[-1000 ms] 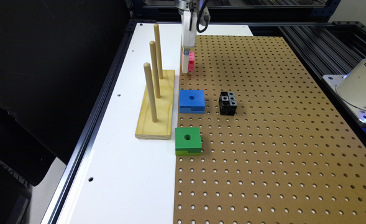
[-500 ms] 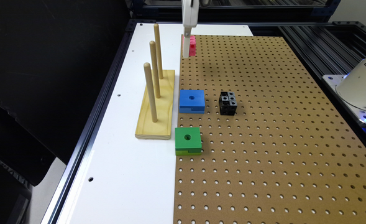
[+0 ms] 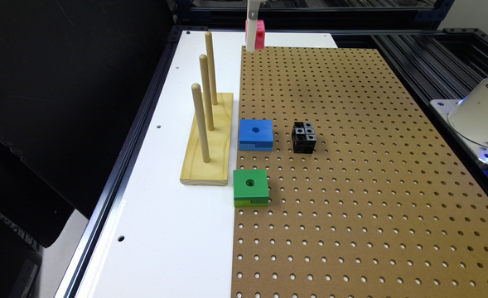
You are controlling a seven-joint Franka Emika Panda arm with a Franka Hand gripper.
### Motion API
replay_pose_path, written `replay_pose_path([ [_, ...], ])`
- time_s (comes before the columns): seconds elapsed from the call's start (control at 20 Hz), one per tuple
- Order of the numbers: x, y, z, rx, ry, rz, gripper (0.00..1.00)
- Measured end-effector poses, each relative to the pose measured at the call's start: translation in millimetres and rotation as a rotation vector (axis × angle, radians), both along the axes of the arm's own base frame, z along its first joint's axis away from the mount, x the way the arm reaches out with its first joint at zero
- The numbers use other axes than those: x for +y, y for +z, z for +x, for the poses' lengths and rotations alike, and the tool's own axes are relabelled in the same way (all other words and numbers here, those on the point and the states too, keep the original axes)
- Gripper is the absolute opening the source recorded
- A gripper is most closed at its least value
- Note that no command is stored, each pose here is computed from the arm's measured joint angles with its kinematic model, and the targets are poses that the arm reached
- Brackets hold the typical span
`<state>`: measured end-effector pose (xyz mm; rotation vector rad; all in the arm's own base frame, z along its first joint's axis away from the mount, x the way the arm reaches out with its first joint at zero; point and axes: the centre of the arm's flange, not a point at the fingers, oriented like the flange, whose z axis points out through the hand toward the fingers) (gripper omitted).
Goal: Pick up pink block.
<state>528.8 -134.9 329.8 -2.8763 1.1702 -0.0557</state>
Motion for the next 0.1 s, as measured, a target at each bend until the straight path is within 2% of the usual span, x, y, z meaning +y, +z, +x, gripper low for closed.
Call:
replay_pose_path([
  [0.1,0.6,5.5,-1.2,-0.0012,-0.0003,-0.0015,0.0],
])
